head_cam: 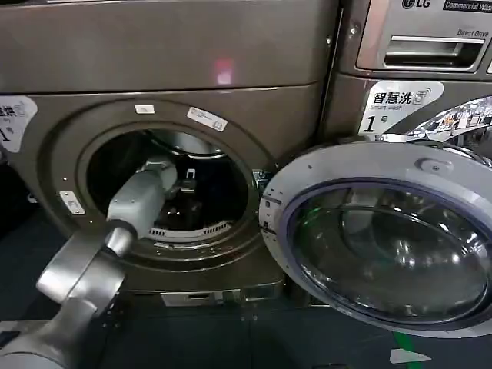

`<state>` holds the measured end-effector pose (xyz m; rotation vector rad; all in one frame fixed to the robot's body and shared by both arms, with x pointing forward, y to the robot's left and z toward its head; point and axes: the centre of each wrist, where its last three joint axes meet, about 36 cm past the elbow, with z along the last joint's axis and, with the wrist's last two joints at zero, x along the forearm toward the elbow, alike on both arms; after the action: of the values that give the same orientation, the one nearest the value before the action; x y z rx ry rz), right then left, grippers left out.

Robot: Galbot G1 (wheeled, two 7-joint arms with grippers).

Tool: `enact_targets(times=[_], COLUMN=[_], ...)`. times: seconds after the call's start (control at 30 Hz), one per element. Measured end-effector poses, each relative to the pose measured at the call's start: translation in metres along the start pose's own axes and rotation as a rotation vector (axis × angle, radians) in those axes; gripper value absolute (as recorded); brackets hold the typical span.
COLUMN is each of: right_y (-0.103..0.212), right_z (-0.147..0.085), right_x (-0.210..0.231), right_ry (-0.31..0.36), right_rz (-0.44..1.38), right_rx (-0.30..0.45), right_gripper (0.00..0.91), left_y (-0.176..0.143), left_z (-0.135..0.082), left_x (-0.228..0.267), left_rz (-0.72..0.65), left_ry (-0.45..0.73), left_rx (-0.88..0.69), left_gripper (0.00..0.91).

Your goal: Grasp the clothes from the dryer.

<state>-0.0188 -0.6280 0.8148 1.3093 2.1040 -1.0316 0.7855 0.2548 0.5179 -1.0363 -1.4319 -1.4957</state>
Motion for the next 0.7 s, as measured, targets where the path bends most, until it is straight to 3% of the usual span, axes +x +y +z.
enact_targets(times=[0.27, 0.7], right_y=[0.002, 0.007], right_z=[0.001, 0.002], right_x=[0.001, 0.002], right_ry=[0.002, 0.004], right_rz=[-0.003, -0.009], right_rx=[0.000, 0.001], right_gripper=[0.907, 0.907], left_y=[0.000, -0.011], left_z=[0.002, 0.001], left_x=[0.004, 0.002], left_rz=[-0.054, -0.179], left_ry=[-0.093, -0.418], left_rx=[0.088, 0.362], left_gripper=[0.000, 0.000])
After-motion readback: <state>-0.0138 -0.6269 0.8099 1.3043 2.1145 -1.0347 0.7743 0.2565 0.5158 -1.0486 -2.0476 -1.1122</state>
